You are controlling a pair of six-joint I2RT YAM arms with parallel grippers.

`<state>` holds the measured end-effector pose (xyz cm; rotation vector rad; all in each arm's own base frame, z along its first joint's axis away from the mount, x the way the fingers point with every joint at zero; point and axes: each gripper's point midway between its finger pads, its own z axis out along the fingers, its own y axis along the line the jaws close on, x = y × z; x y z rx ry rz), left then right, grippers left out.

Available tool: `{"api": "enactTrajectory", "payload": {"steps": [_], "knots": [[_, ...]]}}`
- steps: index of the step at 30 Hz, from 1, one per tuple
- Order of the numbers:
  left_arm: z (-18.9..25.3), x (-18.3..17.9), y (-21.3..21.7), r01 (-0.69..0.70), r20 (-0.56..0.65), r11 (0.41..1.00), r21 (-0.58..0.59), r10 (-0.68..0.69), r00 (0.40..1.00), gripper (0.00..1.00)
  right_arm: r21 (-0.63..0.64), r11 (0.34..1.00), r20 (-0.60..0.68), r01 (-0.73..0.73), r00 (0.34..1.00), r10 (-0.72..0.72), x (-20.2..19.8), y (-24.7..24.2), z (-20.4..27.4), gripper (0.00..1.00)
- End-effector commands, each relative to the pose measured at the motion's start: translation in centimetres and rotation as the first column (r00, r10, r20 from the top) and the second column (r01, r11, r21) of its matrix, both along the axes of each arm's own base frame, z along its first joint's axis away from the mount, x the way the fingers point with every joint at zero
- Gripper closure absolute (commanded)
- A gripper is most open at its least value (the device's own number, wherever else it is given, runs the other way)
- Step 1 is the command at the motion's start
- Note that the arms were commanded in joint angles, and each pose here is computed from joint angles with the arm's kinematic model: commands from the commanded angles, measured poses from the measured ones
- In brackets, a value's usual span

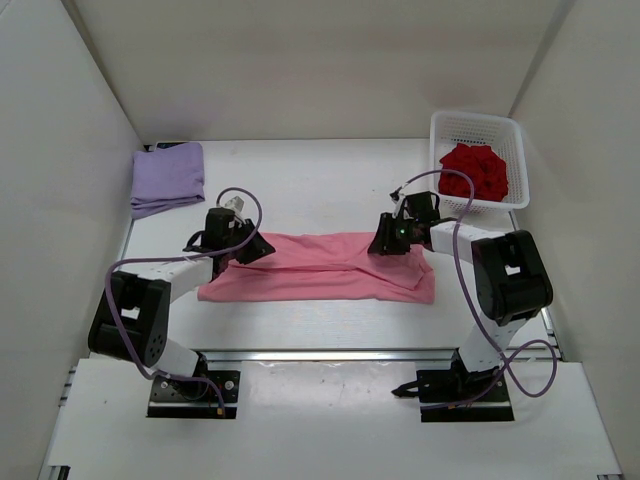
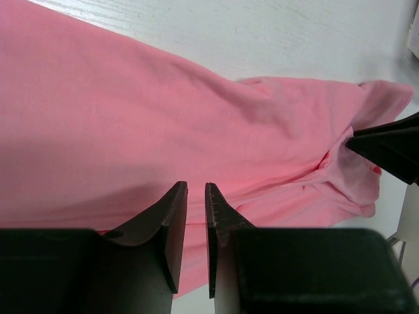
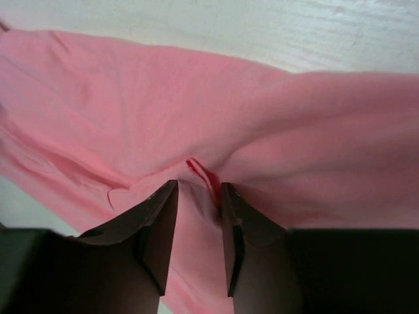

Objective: Fold and stack the t-shirts
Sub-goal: Fold the other side of the tshirt into a rectangle

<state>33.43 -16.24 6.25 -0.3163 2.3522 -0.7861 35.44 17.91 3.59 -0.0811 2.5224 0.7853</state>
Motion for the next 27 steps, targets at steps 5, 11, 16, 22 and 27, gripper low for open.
{"api": "enactTrajectory", "payload": {"steps": [5, 11, 16, 22, 27], "knots": [[2.9, 0.3, -0.5, 0.017, 0.089, 0.998, -0.069, -0.011, 0.996, 0.72, 0.018, 0.998, -0.001, -0.056, 0.998, 0.056, -1.7, 0.6, 1.3, 0.73], [3.2, 0.3, -0.6, 0.018, 0.088, 0.996, -0.088, -0.010, 0.996, 0.72, 0.041, 0.996, 0.039, -0.084, 0.996, 0.083, -3.4, 1.0, 4.0, 1.00], [3.8, 0.6, -0.6, 0.016, 0.101, 0.995, -0.098, -0.006, 0.995, 0.72, 0.011, 0.990, 0.003, -0.142, 0.990, 0.142, -8.1, 2.4, 4.2, 1.00], [4.3, 0.6, -0.6, 0.015, 0.114, 0.995, -0.101, -0.004, 0.993, 0.72, -0.033, 0.978, -0.060, -0.207, 0.977, 0.204, -13.2, 4.4, 2.9, 0.81], [5.1, 1.0, -0.2, -0.005, 0.126, 0.997, -0.081, 0.015, 0.992, 0.72, -0.080, 0.971, -0.026, -0.226, 0.974, 0.225, -12.9, 4.1, 5.3, 0.75]]}}
